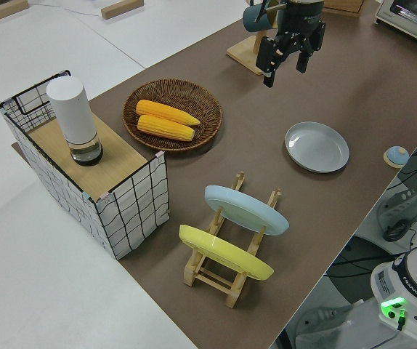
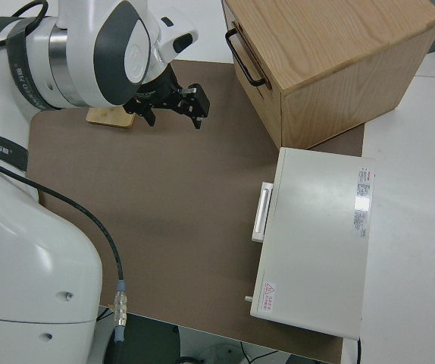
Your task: Pick gray plate from table and place it on lower plate rack with left arm
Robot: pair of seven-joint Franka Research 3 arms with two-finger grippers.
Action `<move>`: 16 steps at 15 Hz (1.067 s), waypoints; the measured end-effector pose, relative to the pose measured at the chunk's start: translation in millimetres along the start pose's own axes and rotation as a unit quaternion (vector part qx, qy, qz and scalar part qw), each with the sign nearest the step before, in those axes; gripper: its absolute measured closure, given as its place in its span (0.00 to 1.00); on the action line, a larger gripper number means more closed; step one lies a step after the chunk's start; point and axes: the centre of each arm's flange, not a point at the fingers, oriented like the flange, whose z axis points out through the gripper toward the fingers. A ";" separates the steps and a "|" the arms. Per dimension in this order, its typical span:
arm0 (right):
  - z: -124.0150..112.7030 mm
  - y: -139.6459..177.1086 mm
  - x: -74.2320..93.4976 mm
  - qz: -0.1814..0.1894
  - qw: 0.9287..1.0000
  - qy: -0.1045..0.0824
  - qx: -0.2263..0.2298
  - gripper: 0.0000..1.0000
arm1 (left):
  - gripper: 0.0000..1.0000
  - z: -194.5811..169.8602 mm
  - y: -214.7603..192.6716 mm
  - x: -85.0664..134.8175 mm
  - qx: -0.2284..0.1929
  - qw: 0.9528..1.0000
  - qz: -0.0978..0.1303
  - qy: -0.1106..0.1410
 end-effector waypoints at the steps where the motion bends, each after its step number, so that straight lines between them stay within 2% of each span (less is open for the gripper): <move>1: 0.0 0.0 0.0 0.000 1.000 0.000 0.000 0.01 | 0.00 7.0 -3.7 0.8 -0.011 1.000 -0.006 0.005; 9: 0.0 0.0 0.0 0.000 1.000 0.000 0.000 0.01 | 0.00 74.0 -4.8 1.2 -0.029 0.999 -0.020 -0.002; 16: 0.0 0.0 0.0 0.000 1.000 0.000 0.000 0.01 | 0.00 135.2 37.2 -9.5 -0.019 1.000 -0.014 -0.010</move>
